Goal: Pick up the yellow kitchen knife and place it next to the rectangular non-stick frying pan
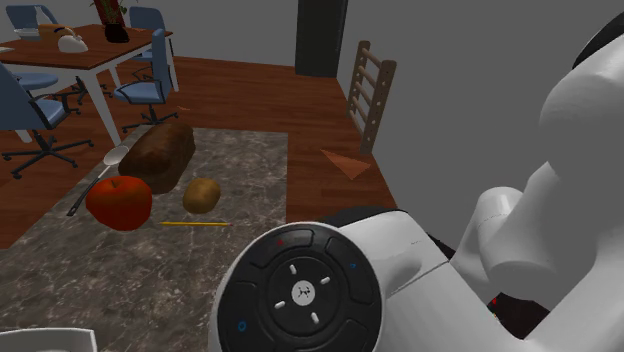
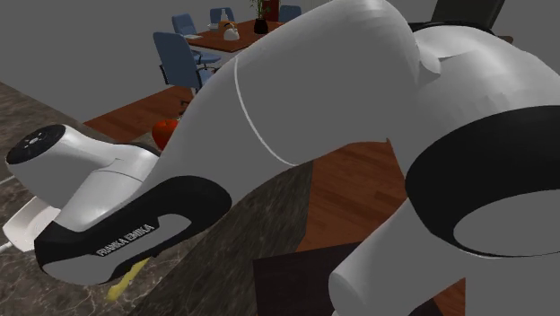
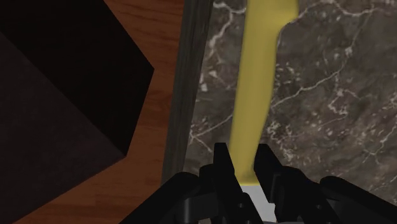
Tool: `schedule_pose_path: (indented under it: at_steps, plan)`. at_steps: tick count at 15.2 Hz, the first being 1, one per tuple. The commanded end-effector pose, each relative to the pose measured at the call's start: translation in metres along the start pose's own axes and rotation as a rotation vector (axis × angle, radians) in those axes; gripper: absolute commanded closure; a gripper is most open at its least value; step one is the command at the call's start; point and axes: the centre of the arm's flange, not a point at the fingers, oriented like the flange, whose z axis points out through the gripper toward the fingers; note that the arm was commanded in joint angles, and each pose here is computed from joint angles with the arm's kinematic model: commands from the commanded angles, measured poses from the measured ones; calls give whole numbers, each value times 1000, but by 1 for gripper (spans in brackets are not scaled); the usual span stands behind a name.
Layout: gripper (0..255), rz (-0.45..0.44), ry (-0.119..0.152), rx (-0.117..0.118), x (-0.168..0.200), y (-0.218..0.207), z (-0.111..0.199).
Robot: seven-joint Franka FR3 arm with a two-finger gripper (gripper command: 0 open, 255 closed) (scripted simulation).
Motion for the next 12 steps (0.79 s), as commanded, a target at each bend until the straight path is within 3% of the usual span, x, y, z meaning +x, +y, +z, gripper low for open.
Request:
schedule_pose_path:
  at_steps: [1,9,12]
  plan:
    - [255,0,0,0,-2,0,11]
    - [255,0,0,1,-9,2,53]
    - [255,0,0,0,-9,2,53]
